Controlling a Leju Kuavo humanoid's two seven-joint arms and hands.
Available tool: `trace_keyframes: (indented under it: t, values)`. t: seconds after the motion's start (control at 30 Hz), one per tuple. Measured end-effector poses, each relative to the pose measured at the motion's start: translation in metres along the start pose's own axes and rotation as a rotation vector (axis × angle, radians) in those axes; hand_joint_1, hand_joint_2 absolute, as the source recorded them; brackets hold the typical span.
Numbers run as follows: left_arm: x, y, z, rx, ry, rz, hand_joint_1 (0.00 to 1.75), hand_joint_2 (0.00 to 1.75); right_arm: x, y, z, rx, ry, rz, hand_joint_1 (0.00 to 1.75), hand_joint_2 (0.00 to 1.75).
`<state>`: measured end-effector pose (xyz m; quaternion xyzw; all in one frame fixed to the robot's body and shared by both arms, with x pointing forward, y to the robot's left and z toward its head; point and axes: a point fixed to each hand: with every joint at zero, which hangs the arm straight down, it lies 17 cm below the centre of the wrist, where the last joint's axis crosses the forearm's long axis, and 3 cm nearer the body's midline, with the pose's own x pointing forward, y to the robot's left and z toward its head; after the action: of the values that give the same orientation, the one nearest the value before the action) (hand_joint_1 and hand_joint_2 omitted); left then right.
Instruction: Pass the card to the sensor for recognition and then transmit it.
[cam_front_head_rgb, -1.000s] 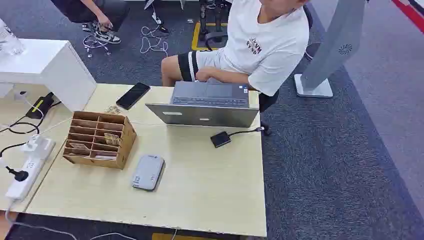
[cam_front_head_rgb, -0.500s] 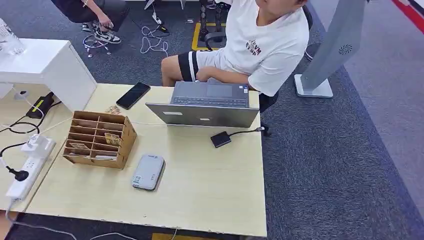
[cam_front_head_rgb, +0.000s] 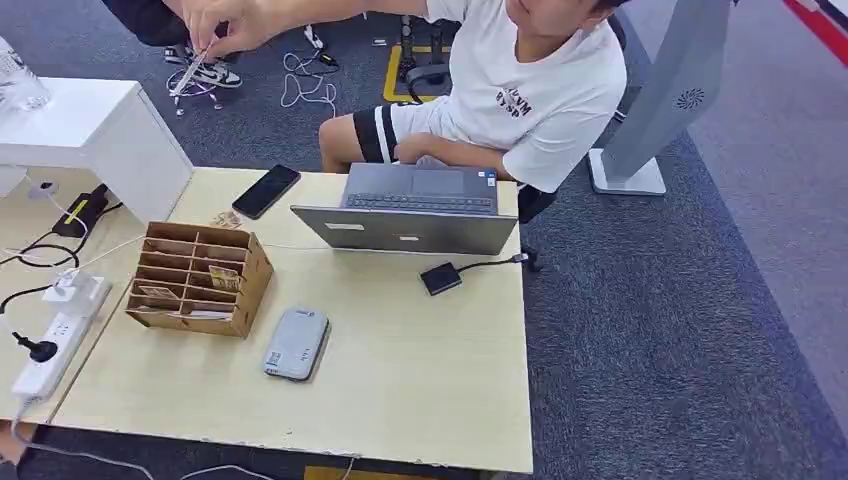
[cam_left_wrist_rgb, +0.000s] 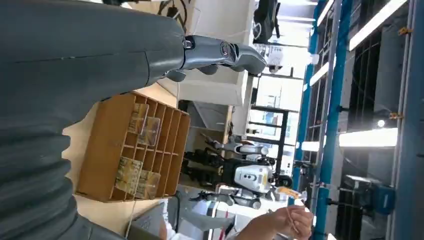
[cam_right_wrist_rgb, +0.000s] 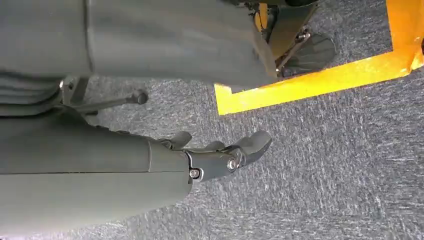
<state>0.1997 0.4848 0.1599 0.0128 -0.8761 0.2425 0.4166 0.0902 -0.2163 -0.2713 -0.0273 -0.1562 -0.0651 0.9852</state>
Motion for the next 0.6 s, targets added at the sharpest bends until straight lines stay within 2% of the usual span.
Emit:
trace_keyframes:
  t: [0.03, 0.07, 0.3, 0.6]
  values:
    - [-0.004, -0.003, -0.006, -0.006, 0.01, -0.013, 0.0, 1.75, 0.0, 0.0, 0.0, 0.001, 0.0, 0.007, 0.0, 1.75]
    - [-0.007, -0.005, -0.011, -0.01, 0.017, -0.026, 0.0, 1.75, 0.0, 0.001, 0.0, 0.002, -0.001, 0.015, 0.0, 0.0]
    - [-0.037, -0.017, -0.049, -0.035, 0.094, -0.151, 0.0, 1.75, 0.0, 0.002, 0.0, 0.005, -0.003, 0.06, 0.0, 0.0]
    - [-0.045, -0.019, -0.058, -0.043, 0.111, -0.185, 0.0, 1.75, 0.0, 0.003, 0.0, 0.008, -0.003, 0.073, 0.0, 0.0]
